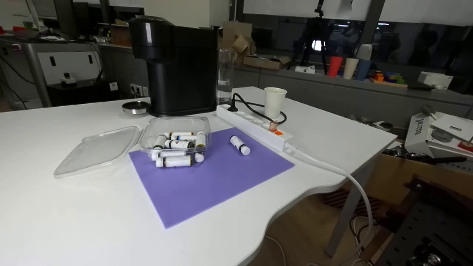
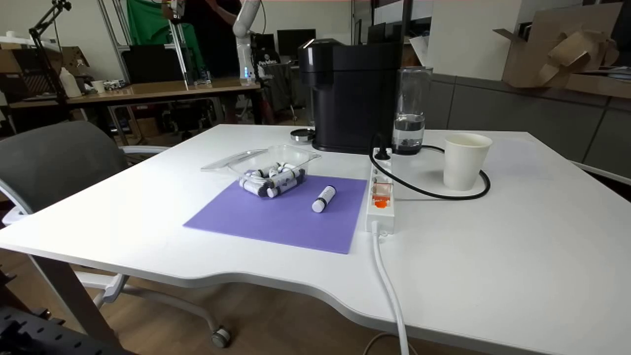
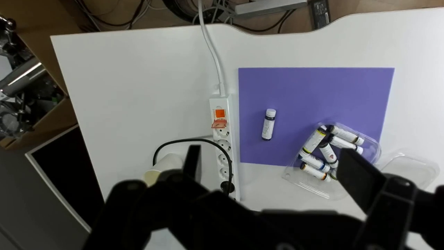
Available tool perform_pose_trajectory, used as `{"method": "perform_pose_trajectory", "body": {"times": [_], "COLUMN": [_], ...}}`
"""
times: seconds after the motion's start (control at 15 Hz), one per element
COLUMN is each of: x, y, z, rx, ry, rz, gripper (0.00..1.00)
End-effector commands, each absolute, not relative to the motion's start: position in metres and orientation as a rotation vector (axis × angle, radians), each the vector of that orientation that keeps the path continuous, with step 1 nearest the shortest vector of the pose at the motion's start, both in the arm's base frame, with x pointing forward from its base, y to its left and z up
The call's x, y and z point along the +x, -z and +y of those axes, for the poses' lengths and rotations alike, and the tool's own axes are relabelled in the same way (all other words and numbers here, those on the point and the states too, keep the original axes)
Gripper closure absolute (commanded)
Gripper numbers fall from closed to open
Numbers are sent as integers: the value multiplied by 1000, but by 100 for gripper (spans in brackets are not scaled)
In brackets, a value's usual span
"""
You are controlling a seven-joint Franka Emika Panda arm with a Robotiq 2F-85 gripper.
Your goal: Pick the bottle from the mat and place it in the box
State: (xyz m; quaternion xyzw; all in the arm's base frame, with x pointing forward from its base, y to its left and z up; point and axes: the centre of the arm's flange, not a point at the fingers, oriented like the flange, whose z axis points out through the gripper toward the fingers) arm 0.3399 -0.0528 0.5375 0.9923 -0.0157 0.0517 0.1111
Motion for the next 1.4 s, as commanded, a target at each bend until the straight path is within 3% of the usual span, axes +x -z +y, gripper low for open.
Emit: {"method": "perform_pose_trajectory", "body": {"times": [0.0,0.33,0.67,1.33], "x": [387,444,487,482], "y": [-503,-438,-389,-344], "z": [-83,-118,-118,-108], "rx": [2949,3010,2968,2967], "ry": [-91,-64,-293,-222], "rz": [-18,21,-106,-149], "gripper": [0,0,0,0]}}
